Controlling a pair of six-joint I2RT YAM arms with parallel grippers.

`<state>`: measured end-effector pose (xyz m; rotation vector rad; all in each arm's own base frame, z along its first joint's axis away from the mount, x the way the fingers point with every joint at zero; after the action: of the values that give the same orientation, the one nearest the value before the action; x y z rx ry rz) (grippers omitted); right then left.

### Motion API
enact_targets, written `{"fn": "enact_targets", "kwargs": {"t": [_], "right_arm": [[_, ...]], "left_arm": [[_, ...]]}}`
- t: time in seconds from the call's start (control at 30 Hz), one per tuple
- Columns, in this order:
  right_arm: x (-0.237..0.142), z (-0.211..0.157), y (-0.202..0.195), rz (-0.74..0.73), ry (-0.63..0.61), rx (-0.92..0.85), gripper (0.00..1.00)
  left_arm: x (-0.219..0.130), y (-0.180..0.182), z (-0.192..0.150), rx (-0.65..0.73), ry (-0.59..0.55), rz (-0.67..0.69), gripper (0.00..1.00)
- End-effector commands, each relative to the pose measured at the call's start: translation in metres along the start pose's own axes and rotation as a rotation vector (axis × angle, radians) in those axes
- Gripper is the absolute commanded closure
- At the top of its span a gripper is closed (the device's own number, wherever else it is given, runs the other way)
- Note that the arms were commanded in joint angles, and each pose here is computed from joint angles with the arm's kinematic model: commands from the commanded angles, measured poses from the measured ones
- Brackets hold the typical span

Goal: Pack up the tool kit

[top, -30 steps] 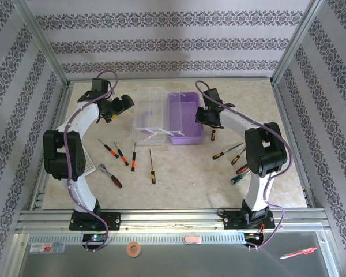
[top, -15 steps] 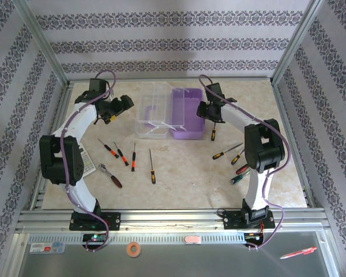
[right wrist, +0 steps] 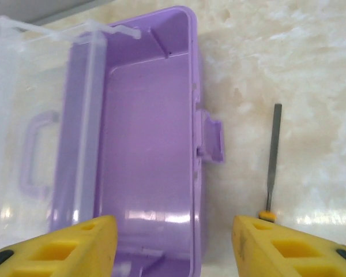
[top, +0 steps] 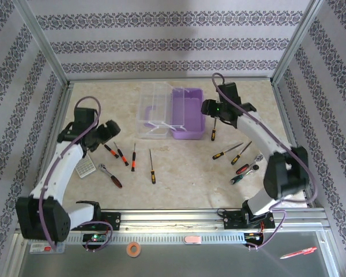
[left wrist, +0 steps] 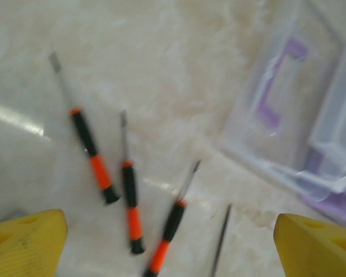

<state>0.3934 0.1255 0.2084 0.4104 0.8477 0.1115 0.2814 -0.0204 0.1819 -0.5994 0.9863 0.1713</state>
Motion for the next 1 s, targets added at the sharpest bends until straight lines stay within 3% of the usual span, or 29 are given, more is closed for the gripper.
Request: {"fn": "enact_targets", "kwargs": {"t": [0.0, 0.13, 0.43, 0.73, 0.97], "right_arm": [[-0.013, -0.038, 0.001, 0.006, 0.021, -0.063, 0.41], [-0.023, -0.080, 0.006, 0.051, 0.067, -0.078, 0.41], [-0.033, -0.116, 0.004, 0.103, 0.075, -0.036, 0.48], [-0.030, -0.125, -0.003, 0.094, 0.077, -0.004, 0.48], [-0.026, -0.132, -0.004, 0.096, 0.108, 0.003, 0.49]], "left_arm": [[-0.002, 0.036, -0.032, -0.075, 0.040, 0.126, 0.08], [0.011, 0.063, -0.060, -0.147, 0.071, 0.201, 0.12], [0.037, 0.087, -0.090, -0.182, 0.148, 0.281, 0.42], [0.058, 0.090, -0.104, -0.201, 0.187, 0.283, 0.47], [0.069, 0.085, -0.096, -0.200, 0.182, 0.278, 0.54]]}}
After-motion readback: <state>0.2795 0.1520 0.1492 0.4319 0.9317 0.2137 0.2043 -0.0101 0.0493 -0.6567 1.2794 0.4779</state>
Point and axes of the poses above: each hand's point on the last joint's axis, 136 mm out from that joint toward the fingers, its own x axis out along the fingers, its own y axis along the line the jaws close on, z = x × y, the point moved 3 cm from there along -x, back along the fingers, and after that the axes turned 4 degrees about x, right-handed, at the moved point
